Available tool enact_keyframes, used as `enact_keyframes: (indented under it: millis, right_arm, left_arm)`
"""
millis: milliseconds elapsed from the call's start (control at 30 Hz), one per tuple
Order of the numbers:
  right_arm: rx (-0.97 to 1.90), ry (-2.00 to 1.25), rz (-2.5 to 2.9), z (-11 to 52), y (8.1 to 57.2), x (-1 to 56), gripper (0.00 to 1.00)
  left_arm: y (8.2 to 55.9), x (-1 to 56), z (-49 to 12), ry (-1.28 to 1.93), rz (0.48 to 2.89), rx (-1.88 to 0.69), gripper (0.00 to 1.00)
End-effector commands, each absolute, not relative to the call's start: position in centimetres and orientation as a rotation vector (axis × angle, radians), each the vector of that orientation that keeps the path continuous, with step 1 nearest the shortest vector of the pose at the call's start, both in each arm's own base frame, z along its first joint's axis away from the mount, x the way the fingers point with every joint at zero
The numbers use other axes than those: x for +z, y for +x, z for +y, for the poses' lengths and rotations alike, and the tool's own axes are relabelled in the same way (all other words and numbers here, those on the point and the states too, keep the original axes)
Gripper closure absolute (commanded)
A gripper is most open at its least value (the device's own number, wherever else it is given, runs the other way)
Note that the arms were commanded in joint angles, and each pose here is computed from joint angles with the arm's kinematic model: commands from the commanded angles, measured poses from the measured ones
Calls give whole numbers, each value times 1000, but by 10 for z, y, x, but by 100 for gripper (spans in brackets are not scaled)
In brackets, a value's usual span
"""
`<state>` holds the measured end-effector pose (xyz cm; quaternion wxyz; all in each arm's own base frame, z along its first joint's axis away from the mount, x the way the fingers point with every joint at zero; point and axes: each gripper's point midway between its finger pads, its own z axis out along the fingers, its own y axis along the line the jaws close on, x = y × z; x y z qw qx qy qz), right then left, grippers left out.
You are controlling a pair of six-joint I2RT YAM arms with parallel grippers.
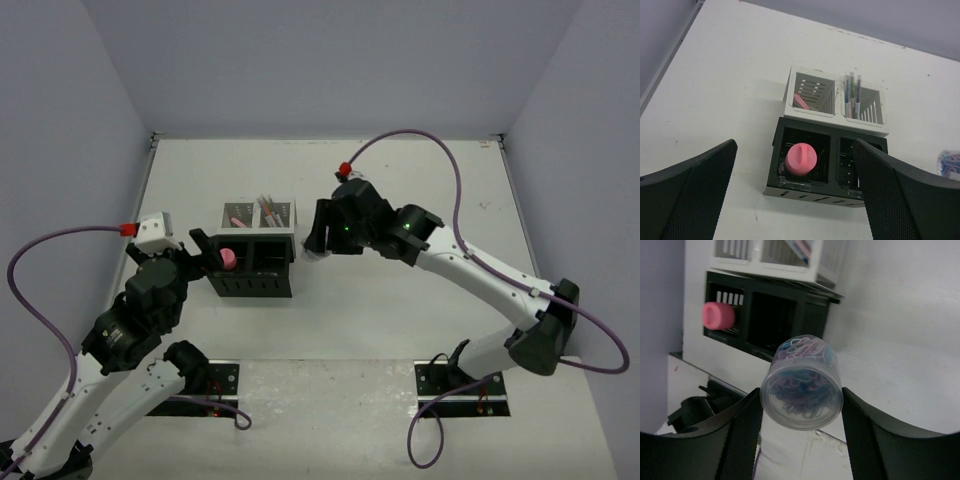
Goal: Sort the stationery into containers
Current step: Pick up the stationery from the center of the board, then place the stationery in the storage box.
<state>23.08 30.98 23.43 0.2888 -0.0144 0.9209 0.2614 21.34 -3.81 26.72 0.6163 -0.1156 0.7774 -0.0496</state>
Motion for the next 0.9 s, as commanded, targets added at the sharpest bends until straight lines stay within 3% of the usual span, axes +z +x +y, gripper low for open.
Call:
enact_keyframes:
  millis: [0,133,233,633,767,867]
  right_arm:
    - [846,-237,2322,380,241,274,81]
    - [909,-343,2280,426,253,281,81]
    - [840,-390,2352,444,259,255,81]
    - [619,-422,2516,433,260,192,78]
    - [538,-422,2544,426,260,186,73]
    - [501,-430,2557,423,258,181,59]
  left_arm:
    - [219,268,-34,-310,1769,-88,0]
    - [222,263,-36,-294,1795,-69,0]
    - [222,262,-38,-288,1802,-71,0]
    - [221,263,-38,-284,1793,-86,0]
    - [221,262,-39,-283,1795,-84,0]
    - [221,262,-39,-281,1797,-86,0]
